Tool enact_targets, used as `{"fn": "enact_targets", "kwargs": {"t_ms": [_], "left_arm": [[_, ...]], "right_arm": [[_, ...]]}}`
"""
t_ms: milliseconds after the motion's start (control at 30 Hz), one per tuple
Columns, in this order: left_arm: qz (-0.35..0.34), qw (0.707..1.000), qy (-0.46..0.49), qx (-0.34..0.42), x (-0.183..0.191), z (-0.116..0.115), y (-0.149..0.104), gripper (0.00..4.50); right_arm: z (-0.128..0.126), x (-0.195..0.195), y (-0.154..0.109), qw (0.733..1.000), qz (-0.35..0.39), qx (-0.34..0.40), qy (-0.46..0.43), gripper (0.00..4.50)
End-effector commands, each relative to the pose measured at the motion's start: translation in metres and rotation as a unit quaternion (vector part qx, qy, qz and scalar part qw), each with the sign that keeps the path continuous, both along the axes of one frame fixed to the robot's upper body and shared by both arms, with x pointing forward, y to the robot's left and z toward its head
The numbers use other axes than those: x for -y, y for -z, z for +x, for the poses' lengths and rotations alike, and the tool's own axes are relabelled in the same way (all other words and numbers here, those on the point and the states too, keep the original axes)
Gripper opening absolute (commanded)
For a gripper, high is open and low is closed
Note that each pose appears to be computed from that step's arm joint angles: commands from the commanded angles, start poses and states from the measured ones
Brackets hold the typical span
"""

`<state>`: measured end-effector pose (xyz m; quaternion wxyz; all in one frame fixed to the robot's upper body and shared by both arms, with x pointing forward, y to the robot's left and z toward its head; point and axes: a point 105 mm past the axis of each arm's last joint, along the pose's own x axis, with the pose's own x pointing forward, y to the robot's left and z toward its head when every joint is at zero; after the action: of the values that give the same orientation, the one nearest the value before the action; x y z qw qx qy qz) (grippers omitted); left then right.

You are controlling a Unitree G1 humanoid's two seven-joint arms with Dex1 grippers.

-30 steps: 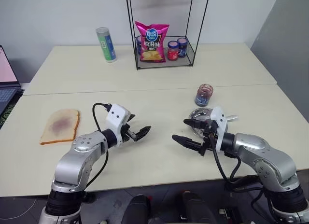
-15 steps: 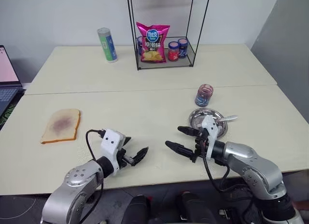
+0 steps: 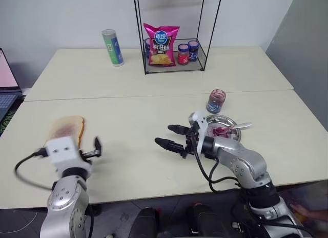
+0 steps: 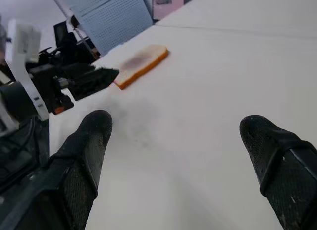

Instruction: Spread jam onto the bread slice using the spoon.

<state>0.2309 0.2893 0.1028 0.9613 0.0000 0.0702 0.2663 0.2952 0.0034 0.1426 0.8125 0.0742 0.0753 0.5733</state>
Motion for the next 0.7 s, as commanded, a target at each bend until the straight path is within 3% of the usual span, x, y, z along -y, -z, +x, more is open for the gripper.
{"fn": "enact_targets", "kwargs": {"t_ms": [33,167,267,567,700], "left_arm": [[0.032,0.998,-0.049,0.007,-0.011,-0.003,-0.006,4.5],[0.101,0.994,-0.024,0.035,-0.032,0.017,-0.038,4.5],[0.1,0.995,0.018,0.023,-0.057,0.038,-0.048,4.5],[0.071,0.982,0.154,-0.078,-0.111,0.065,-0.046,4.5],[0.003,0.971,0.209,-0.114,-0.114,0.078,-0.027,4.5]], "right_arm": [[-0.001,-0.012,-0.012,0.998,0.003,0.039,-0.04,4.49],[0.005,-0.015,-0.022,0.998,0.01,0.052,-0.046,4.49],[0.008,-0.014,-0.025,0.997,0.008,0.064,-0.047,4.49],[0.017,-0.006,-0.031,0.997,0.011,0.072,-0.02,4.49],[0.021,0.004,-0.026,0.997,-0.005,0.081,0.007,4.49]]}}
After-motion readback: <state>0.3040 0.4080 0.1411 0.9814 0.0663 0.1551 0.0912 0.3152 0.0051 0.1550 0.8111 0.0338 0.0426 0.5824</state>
